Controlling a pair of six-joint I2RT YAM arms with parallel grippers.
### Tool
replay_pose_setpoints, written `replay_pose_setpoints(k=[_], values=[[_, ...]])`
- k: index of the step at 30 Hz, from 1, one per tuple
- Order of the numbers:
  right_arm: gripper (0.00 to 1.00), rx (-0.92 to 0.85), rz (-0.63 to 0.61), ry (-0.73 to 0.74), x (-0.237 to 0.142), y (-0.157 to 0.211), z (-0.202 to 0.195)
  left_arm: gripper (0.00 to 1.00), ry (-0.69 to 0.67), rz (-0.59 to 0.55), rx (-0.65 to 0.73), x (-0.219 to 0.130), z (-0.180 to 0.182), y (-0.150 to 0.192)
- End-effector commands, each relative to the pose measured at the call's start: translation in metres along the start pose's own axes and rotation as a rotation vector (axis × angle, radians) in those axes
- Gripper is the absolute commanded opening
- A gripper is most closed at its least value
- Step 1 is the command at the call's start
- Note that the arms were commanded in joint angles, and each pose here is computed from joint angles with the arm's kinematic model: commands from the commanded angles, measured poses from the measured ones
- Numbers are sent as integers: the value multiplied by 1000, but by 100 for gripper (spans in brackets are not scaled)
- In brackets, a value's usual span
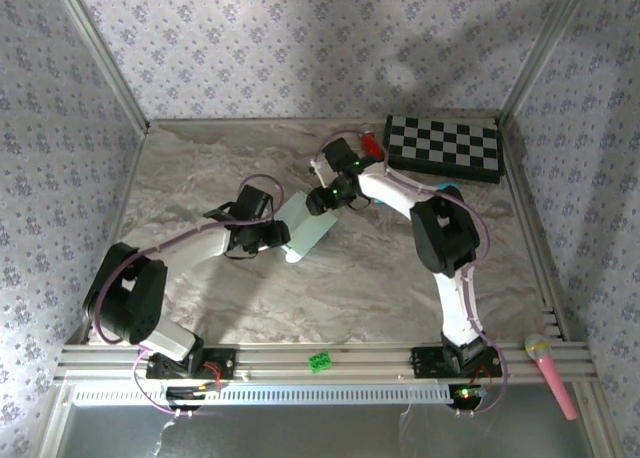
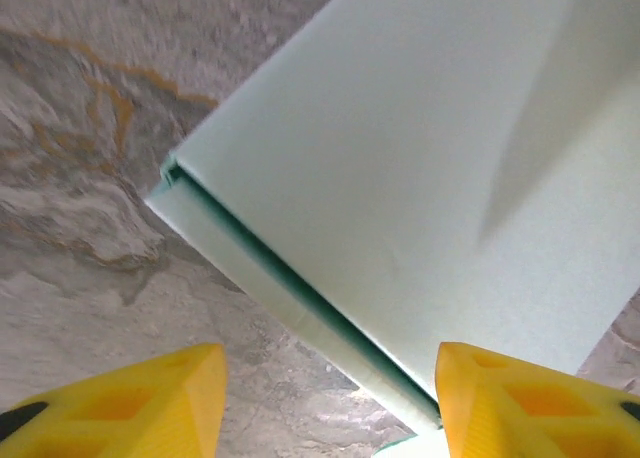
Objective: Fold the paper box
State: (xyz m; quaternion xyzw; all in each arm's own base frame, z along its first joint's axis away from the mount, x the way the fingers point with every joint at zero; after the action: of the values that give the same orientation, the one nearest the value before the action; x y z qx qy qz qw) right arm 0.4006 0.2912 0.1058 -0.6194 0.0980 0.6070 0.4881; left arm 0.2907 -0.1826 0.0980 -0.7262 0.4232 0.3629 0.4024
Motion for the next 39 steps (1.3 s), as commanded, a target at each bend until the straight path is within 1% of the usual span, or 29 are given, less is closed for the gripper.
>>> replay_pose_setpoints(k=[1,5,9,13,15,18,21,24,29,34,39], values=[[61,101,-167,-6,-50,-24,-11,58,-27,-87,94,-27,-10,-29],[61,153,-199,28,-75,-14,-17,62,-9,-105,159,-30,-14,-61],[61,208,-207,50,-89,11,-17,63,29,-80,274,-15,-20,-91],[62,307,-225,19,-95,44,-11,71,140,-2,384,6,-33,-100],[62,340,-233,5,-95,57,-9,73,164,19,412,16,-36,-101],[63,381,-248,-1,-94,74,-5,73,208,59,434,28,-39,-99],[63,432,-246,-31,-84,86,-1,73,254,87,428,37,-41,-95],[65,462,-267,-70,-72,90,9,73,301,114,400,40,-42,-86],[68,544,-322,-157,-51,87,20,69,288,138,331,48,-31,-66],[68,578,-345,-276,-31,79,29,61,256,130,262,46,-21,-44],[68,602,-334,-312,-14,79,33,49,187,83,179,34,-21,-31]])
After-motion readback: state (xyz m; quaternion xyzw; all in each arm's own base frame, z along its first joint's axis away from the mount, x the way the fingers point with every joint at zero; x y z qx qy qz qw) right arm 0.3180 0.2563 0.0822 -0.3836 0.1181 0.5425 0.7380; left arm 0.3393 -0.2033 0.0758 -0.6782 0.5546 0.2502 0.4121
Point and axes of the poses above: each hand's point on the last joint's axis, 136 mm out from that joint toward the fingers, its own x axis out along the fingers, its own z axis along the line the jaws close on, y = z × x, the point moved 3 cm from there along -x, back along the fingers, and after that the axes turned 7 degrees about -x, right-handed, at the moved point
